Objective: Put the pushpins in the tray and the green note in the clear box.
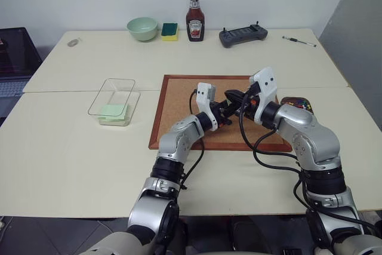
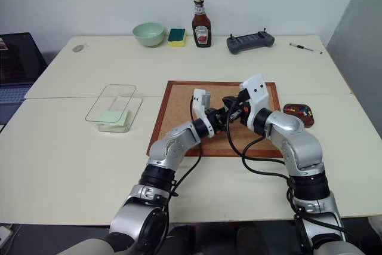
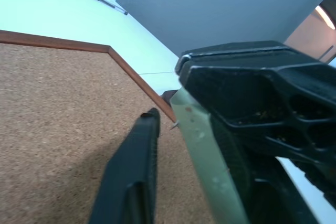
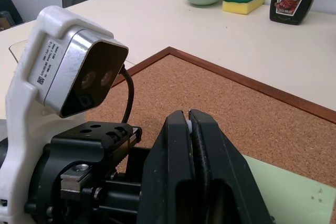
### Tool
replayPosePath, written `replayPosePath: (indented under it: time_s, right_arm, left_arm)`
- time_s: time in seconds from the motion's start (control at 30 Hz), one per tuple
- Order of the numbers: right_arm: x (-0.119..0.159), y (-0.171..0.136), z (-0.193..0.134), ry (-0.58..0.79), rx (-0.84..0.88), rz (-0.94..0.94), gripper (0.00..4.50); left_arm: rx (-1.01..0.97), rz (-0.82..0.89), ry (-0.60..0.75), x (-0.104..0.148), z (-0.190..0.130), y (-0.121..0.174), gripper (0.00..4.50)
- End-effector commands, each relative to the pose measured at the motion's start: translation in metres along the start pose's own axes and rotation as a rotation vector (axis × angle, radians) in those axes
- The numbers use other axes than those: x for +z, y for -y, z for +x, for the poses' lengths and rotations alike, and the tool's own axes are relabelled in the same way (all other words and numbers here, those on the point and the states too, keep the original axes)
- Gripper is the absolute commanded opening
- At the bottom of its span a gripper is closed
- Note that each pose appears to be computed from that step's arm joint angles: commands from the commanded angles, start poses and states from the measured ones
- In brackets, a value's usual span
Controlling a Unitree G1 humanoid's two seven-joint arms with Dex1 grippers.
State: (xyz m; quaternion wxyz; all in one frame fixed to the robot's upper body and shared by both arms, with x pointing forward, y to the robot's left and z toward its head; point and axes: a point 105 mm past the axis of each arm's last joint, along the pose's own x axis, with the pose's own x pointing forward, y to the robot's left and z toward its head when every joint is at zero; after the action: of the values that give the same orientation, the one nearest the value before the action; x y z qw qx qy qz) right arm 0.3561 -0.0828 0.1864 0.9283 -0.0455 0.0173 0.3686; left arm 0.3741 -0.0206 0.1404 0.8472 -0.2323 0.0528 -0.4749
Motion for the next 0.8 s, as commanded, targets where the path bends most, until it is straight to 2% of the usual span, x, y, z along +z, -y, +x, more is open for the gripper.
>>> replayPosePath:
  time_s: [0.03,0.17,0.8]
  right_arm:
    - [0.019,-0.003,-0.001,0.059,0.011,-0.032,0.00]
    - [0.020,-0.003,0.000,0.064,0.011,-0.030,0.00]
    - [0.034,0.004,-0.012,0.123,-0.018,0.048,0.00]
  left_arm:
    - [-0.047,-0.009,0.027,0.010,0.002,0.009,0.73]
    - [-0.056,-0.024,0.022,0.010,0.000,0.010,0.01]
    - [-0.082,-0.118,0.042,0.015,-0.003,0.015,0.01]
